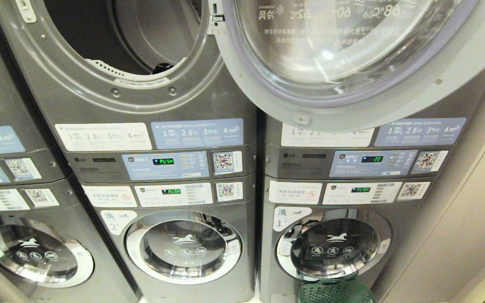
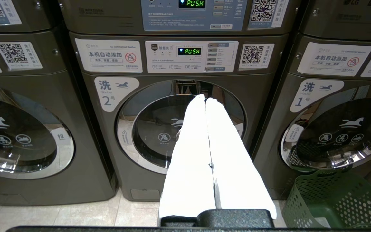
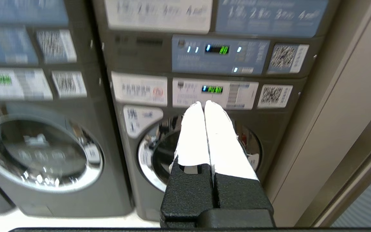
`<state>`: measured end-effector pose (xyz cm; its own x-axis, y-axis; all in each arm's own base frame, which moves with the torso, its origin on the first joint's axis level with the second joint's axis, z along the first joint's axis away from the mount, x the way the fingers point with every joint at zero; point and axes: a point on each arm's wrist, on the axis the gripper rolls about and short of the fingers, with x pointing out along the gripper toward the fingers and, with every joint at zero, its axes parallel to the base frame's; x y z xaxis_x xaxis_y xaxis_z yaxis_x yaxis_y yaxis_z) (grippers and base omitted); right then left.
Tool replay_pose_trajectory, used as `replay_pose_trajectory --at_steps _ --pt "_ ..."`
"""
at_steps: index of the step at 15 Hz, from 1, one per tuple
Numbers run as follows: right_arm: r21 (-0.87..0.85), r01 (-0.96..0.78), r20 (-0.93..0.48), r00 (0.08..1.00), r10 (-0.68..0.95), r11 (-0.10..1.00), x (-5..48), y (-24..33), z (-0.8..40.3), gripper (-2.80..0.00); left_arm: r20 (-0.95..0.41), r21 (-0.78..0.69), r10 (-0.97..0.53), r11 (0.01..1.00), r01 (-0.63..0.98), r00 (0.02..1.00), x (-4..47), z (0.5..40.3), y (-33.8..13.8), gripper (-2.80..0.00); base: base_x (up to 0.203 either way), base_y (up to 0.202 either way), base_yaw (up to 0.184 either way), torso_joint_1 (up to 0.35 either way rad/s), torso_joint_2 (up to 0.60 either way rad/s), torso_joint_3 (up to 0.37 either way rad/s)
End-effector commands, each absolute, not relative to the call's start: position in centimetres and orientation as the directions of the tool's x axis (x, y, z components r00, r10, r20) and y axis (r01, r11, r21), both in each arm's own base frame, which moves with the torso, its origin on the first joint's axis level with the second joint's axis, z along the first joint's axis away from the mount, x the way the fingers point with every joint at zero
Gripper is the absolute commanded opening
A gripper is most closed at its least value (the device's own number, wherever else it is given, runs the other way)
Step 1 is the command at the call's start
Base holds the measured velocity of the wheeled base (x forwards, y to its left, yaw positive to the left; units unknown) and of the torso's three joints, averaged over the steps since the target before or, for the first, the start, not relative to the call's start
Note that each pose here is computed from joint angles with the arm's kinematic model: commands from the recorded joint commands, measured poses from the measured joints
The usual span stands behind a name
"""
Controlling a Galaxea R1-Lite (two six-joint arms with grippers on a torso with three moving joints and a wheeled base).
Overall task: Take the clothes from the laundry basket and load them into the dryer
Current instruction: Close the dryer
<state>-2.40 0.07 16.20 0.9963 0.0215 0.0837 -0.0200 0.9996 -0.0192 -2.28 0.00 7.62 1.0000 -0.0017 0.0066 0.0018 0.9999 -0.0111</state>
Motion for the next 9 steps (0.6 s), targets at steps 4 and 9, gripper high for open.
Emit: replay_pose_trajectory --at_steps 4,9 --pt "0.086 0.112 -0.034 0.993 -0.109 0.99 10.3 -0.4 26.2 -2.8 0.008 -0.012 0.0 1.0 0.0 1.0 -2.3 7.6 0.0 -2.8 0.0 0.0 0.0 0.0 0.0 0.0" --pt "0.174 0.211 0.106 0.967 -0.231 0.962 21.3 -1.0 29.2 -2.8 0.006 -0.012 -0.001 1.0 0.001 1.0 -2.3 7.6 0.0 -2.8 0.0 0.0 0.0 0.0 0.0 0.0"
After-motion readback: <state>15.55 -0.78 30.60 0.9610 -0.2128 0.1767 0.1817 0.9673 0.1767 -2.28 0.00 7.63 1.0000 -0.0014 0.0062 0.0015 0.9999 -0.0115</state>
